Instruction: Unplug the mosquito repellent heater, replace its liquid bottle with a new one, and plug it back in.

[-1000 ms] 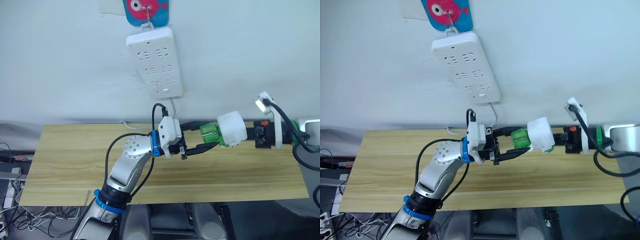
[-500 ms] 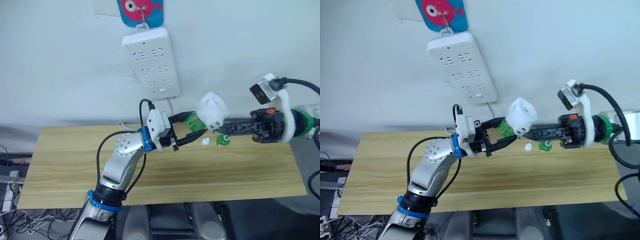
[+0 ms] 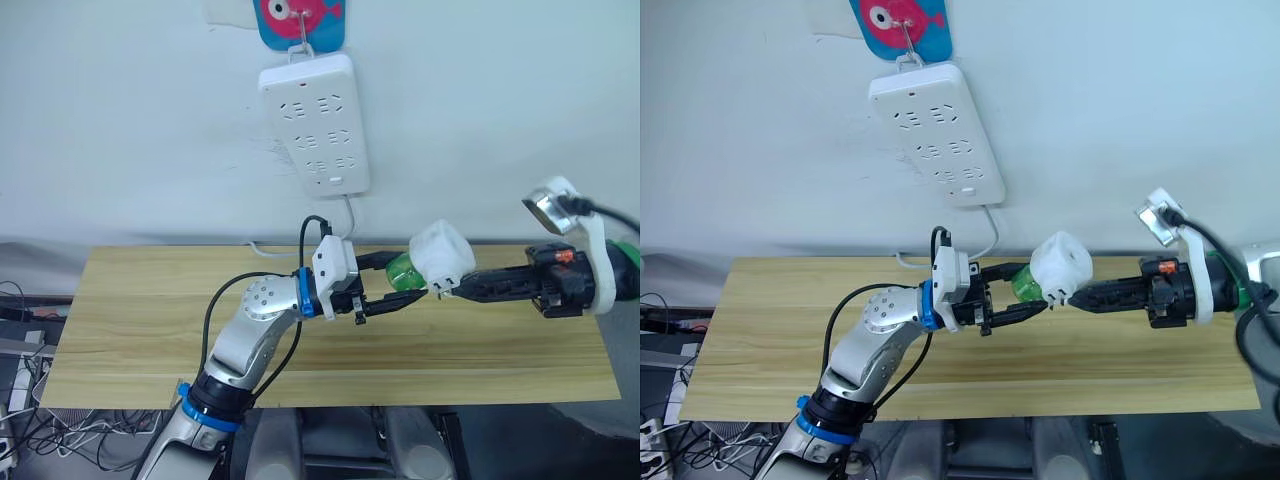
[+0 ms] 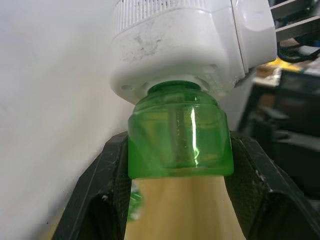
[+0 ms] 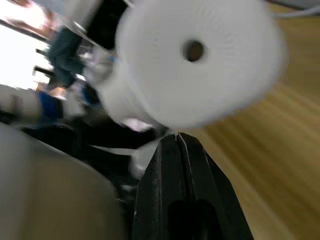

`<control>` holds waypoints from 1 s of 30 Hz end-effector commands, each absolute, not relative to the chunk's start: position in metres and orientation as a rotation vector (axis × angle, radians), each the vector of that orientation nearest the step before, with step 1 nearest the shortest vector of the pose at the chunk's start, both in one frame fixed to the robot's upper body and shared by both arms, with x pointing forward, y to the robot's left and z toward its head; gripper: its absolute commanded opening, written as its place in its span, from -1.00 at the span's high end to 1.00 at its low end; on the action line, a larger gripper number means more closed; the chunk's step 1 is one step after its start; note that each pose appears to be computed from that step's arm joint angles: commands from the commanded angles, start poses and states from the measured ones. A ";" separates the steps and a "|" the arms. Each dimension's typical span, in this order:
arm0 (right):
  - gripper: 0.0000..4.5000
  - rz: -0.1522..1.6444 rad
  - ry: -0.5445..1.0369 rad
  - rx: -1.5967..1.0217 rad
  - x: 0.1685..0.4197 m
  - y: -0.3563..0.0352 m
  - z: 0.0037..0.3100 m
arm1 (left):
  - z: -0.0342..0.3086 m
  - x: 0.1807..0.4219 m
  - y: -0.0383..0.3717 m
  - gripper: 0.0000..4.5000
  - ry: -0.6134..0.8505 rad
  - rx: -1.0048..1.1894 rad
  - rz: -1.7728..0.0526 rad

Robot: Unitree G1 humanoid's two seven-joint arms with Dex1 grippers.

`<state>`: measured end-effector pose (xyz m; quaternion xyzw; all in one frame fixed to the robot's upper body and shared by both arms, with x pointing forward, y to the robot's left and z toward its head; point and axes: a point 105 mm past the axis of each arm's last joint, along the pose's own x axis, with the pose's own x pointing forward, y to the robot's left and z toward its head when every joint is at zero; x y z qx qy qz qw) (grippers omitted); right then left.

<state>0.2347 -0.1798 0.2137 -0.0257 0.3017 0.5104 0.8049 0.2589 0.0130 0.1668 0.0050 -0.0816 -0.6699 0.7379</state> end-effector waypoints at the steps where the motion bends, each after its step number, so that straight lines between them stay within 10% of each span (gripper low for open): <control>1: 0.59 1.191 0.467 -0.433 0.237 -0.200 0.220 | 0.167 0.242 0.026 -0.01 -0.048 -0.091 -1.585; 11: -0.98 1.584 -0.064 -0.805 0.211 -0.160 0.217 | 0.137 0.216 0.070 -0.01 0.519 -0.156 -1.795; 30: -0.98 1.703 -0.175 -0.844 0.205 -0.111 0.191 | 0.142 0.214 0.051 -0.01 0.482 -0.052 -1.900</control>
